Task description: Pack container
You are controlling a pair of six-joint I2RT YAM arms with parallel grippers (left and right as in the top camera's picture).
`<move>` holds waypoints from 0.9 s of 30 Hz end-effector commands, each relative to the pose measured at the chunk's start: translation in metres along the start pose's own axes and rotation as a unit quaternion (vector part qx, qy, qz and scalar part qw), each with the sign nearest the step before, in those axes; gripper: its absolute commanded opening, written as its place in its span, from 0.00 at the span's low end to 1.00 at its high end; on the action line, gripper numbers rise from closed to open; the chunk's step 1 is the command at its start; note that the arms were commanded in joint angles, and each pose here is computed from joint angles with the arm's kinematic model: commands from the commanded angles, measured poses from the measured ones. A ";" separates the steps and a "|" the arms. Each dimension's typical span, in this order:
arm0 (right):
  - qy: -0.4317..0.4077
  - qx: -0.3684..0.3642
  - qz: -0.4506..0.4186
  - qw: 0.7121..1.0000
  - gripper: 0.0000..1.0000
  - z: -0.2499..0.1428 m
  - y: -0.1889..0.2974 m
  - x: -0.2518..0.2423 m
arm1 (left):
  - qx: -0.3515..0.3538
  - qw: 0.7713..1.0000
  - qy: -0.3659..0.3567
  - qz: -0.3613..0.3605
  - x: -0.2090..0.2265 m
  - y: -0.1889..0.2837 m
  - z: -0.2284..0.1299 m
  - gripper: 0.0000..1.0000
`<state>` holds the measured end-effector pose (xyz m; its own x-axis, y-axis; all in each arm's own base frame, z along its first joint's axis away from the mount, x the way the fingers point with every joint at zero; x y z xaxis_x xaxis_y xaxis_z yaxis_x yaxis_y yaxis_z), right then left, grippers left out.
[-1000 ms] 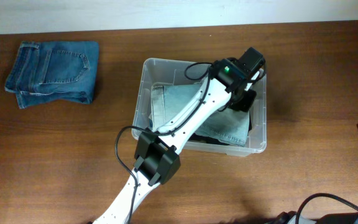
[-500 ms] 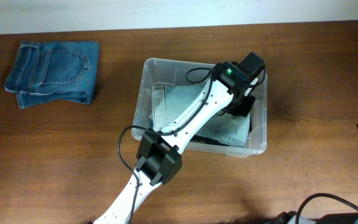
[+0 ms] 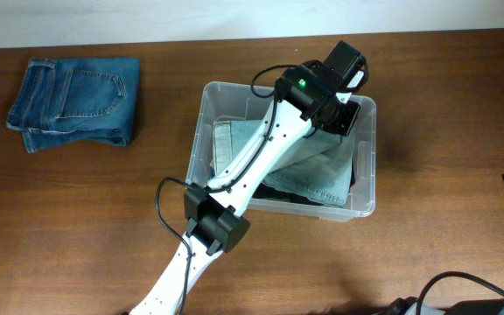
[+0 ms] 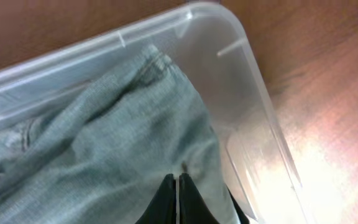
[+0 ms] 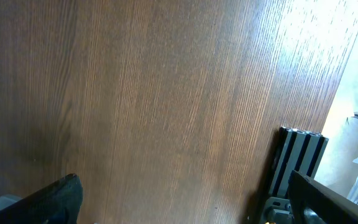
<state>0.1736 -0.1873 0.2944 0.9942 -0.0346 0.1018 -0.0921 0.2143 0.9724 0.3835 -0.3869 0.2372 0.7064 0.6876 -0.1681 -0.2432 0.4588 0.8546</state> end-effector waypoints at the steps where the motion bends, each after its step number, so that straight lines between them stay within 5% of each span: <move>1: -0.006 0.000 -0.004 1.000 0.98 0.000 -0.001 -0.001 | -0.022 1.000 -0.011 0.019 -0.001 0.003 0.006 0.05; 27: -0.006 0.000 -0.004 1.000 0.98 0.000 -0.001 -0.001 | 0.044 0.999 -0.014 0.017 -0.006 -0.072 -0.027 0.05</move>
<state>0.1736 -0.1873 0.2944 0.9942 -0.0353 0.1020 -0.0921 0.2143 0.9724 0.3905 -0.4061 0.1654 0.7056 0.6957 -0.1346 -0.2280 0.4026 0.8865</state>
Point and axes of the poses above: each gripper's point midway between its finger pads, its own y axis back along the fingers, its own x axis along the line the jaws close on, z = x × y, the point moved 9 cm from there along y, back along the fingers, and after that the axes turned 12 degrees about -y, right-handed, at the moved point
